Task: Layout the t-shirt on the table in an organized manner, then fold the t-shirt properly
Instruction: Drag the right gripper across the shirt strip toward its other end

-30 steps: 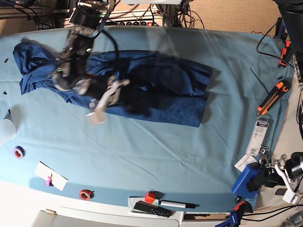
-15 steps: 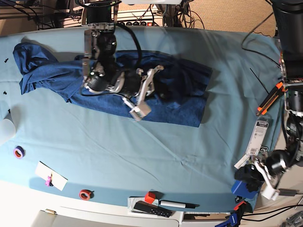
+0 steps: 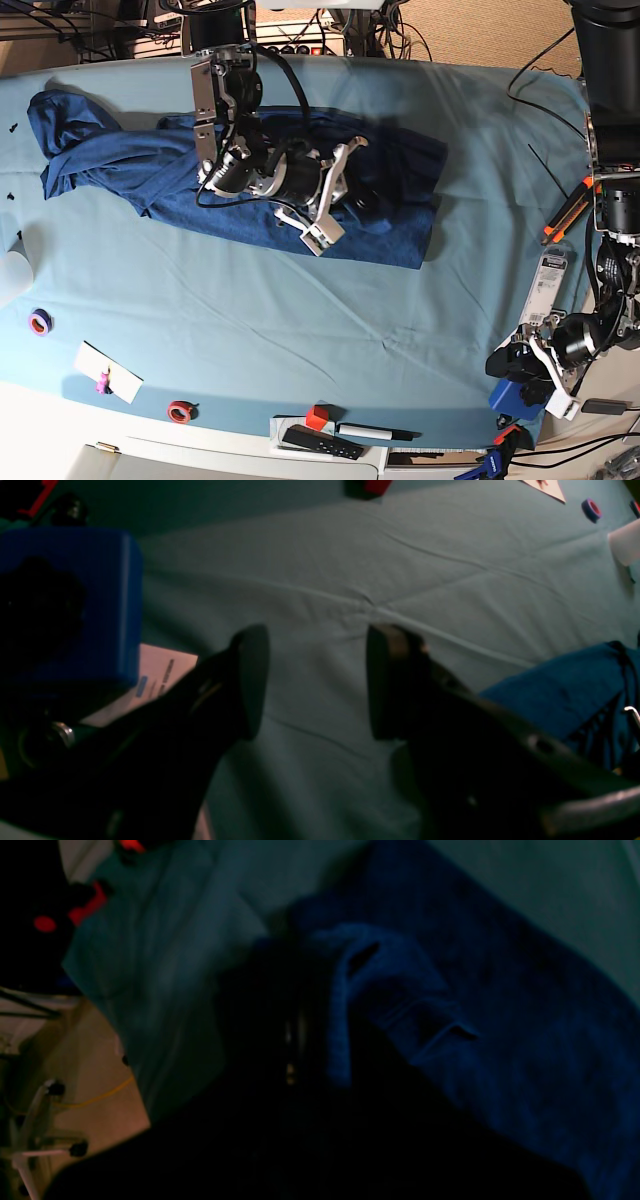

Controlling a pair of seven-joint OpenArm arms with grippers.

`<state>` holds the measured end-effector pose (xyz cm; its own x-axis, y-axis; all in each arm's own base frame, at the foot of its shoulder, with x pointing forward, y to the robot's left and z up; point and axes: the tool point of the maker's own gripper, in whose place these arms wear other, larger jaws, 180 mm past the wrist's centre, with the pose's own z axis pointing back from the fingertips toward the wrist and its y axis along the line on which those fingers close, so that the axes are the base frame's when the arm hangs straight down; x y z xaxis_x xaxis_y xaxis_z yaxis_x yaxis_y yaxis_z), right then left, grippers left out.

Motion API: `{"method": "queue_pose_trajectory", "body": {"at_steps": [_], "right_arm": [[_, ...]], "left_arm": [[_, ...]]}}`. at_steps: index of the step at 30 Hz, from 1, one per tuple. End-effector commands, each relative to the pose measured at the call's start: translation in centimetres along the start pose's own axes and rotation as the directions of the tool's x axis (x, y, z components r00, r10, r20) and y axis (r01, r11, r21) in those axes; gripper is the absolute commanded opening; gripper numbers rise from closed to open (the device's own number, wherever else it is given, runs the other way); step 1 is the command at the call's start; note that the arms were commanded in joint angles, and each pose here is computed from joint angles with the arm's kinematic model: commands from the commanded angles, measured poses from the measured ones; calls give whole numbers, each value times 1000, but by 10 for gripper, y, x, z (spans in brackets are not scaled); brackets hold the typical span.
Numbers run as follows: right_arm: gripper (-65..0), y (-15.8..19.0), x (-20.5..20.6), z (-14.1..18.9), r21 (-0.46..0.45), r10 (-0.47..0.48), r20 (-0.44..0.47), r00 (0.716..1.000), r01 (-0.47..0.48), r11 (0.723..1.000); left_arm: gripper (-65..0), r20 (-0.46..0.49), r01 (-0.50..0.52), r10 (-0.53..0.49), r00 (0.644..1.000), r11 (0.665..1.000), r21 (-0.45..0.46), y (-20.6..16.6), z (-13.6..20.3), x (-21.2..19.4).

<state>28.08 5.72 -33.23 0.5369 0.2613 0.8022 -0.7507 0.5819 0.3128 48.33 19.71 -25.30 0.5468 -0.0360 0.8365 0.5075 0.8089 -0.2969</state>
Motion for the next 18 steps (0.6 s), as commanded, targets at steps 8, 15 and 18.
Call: {"method": "queue_pose_trajectory", "body": {"at_steps": [8,15,18], "right_arm": [[-341,17,49,-6,53,90,108,990,-96,994],[-341,-34,55,25,-89,41,117,992,-31,996],[-341,-74,53,60,-216,-13,157,988,47,975]], "left_arm": [[-355,71,26,-26,997,1000,2,1,9,29],[-355,-4,5,-5,1000,1000,-8,0,6,0],[-354,-69,-72,68,995,995,-64,-9,6,-26]]}}
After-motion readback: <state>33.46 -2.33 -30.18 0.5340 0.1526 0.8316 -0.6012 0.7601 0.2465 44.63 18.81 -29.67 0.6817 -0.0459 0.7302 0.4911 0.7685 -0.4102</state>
